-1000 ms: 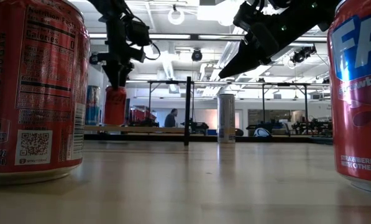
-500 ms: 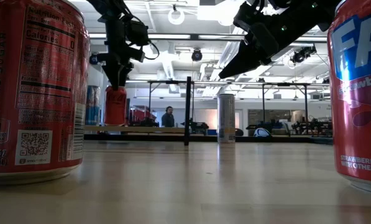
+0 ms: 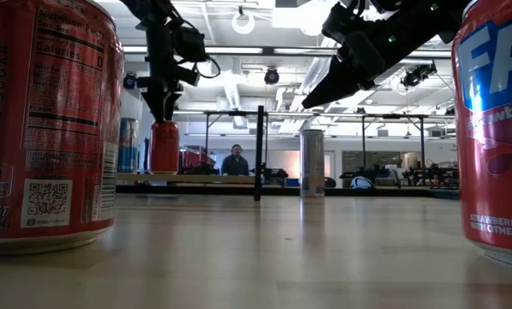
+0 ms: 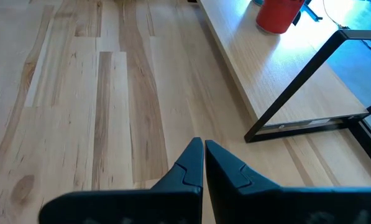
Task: Place canned beverage on shelf
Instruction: Put the top red black soda can on the shelf
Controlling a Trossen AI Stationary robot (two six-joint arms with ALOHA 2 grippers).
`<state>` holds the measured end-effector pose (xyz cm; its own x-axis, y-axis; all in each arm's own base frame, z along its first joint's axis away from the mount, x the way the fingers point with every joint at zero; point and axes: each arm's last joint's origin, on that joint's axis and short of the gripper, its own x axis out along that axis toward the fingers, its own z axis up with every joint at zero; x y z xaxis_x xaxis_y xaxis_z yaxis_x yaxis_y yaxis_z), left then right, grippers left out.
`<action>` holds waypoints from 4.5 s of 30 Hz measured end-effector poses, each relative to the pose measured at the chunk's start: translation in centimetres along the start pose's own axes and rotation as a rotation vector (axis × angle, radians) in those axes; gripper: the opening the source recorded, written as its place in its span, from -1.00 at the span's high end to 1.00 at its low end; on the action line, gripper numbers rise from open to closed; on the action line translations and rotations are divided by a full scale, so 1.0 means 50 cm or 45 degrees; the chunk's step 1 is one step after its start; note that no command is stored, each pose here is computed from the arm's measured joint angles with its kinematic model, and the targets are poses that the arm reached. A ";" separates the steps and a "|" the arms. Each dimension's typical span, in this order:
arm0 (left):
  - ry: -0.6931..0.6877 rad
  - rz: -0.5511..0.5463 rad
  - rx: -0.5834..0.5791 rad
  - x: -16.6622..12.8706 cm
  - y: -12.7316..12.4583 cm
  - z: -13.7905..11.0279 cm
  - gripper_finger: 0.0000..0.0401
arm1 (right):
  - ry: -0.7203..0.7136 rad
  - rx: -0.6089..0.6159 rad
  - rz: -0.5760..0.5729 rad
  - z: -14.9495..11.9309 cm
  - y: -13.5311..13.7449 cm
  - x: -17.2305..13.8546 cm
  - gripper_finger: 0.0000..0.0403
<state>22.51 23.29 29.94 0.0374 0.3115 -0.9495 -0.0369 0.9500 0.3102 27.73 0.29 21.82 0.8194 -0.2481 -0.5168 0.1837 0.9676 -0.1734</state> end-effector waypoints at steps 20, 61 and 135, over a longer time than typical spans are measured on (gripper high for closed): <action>-0.577 -0.101 -0.382 -0.125 -0.142 -0.015 -0.31 | -0.009 -0.007 -0.001 0.001 0.000 0.000 1.00; -0.938 0.503 -1.116 0.164 -0.251 -0.096 1.00 | -0.023 0.007 -0.002 0.004 0.000 0.000 1.00; -0.896 0.563 -1.357 0.179 -0.285 -0.078 1.00 | -0.023 0.008 -0.002 0.004 0.000 0.000 1.00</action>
<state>19.48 12.45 16.86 0.3086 0.8350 -0.4557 -0.9174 0.3878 0.0894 27.83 0.30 21.99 0.8289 -0.2485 -0.5012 0.1881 0.9676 -0.1687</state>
